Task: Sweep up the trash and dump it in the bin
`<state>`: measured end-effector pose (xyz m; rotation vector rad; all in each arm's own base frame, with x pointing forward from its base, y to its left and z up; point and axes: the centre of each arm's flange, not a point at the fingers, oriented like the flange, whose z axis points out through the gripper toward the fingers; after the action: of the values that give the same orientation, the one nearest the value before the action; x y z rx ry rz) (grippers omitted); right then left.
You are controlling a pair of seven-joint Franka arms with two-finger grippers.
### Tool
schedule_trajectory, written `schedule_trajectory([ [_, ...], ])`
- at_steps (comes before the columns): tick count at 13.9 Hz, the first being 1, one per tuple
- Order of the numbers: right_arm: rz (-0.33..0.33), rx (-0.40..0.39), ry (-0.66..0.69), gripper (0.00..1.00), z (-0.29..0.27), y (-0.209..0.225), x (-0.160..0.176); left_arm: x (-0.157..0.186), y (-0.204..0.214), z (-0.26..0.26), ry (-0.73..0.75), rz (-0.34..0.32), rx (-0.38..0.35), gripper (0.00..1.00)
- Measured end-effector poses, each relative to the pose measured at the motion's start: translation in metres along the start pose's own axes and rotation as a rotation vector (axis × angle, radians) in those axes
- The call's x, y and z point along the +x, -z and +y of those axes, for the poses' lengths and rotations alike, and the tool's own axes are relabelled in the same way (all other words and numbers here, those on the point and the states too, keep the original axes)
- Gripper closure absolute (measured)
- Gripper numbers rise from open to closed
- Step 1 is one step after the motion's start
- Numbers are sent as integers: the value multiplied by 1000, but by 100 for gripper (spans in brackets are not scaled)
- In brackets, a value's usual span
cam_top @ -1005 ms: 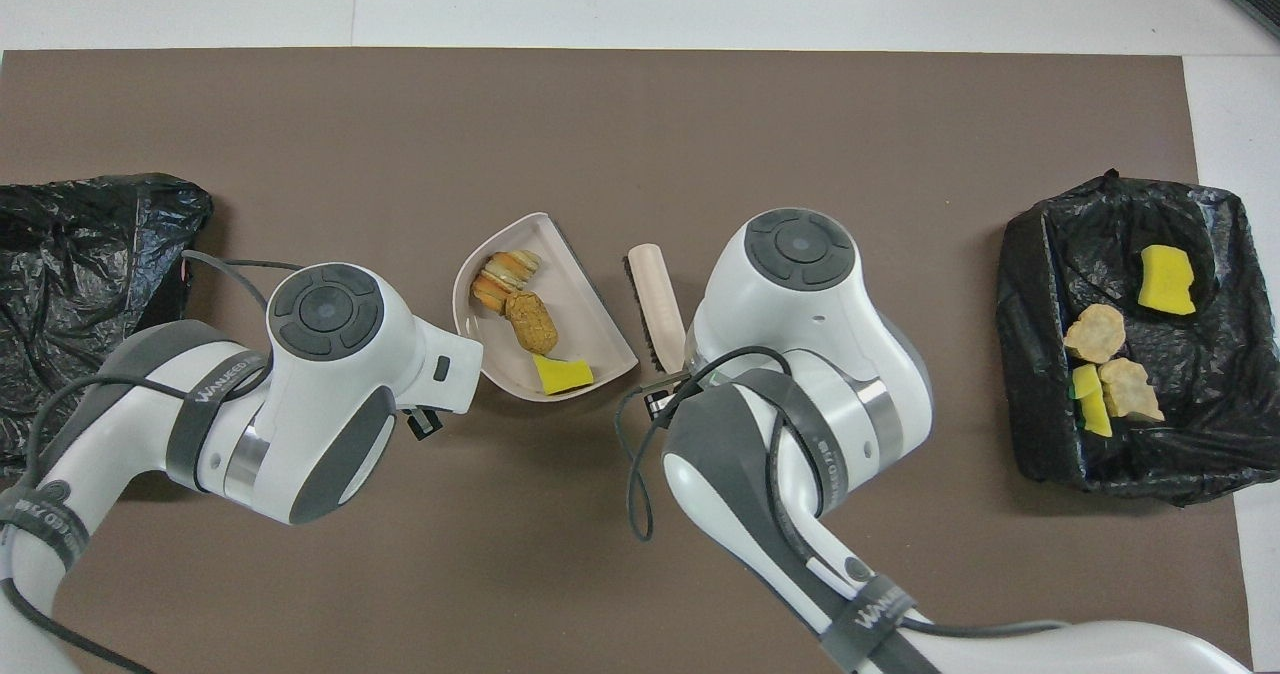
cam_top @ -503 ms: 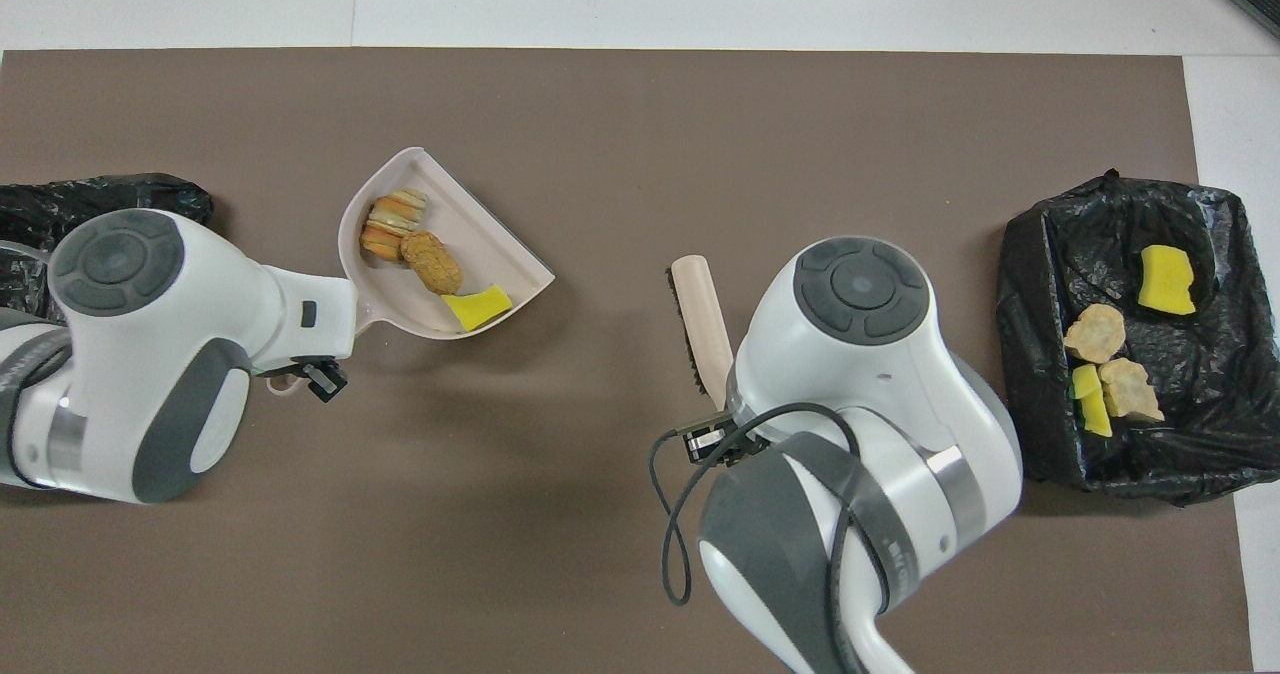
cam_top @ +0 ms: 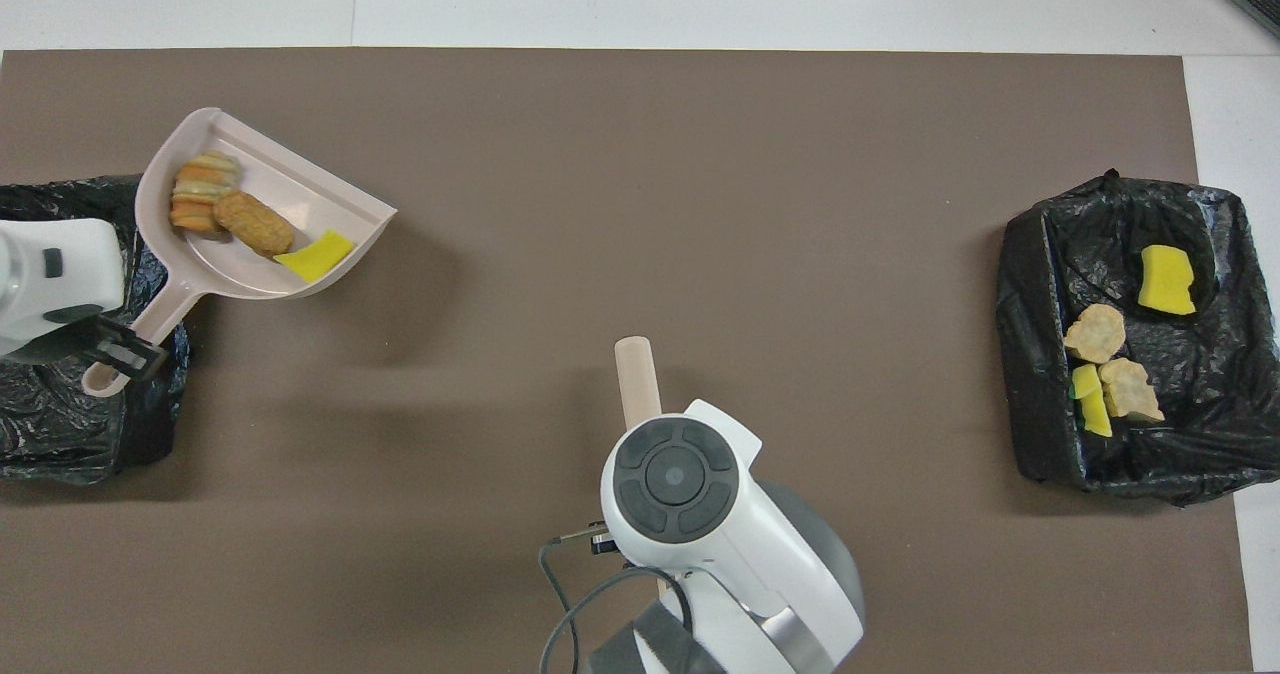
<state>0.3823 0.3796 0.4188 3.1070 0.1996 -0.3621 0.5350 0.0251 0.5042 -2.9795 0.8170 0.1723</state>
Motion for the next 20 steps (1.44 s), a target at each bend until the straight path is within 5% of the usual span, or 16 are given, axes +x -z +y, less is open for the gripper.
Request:
schedule_trajectory([
  [8,-23,9,-64,74,-70,-83,-14,-142,3,-146,-13,-1,-49,68],
  [11,-32,2,-66,74,-68,-87,-13,-175,6,-170,-59,-104,26,68],
  [18,-23,8,-70,3,-69,-37,-8,-180,40,-205,-169,-338,254,68],
  [20,-20,9,-93,0,-57,-8,1,-171,37,-206,-204,-380,284,68],
])
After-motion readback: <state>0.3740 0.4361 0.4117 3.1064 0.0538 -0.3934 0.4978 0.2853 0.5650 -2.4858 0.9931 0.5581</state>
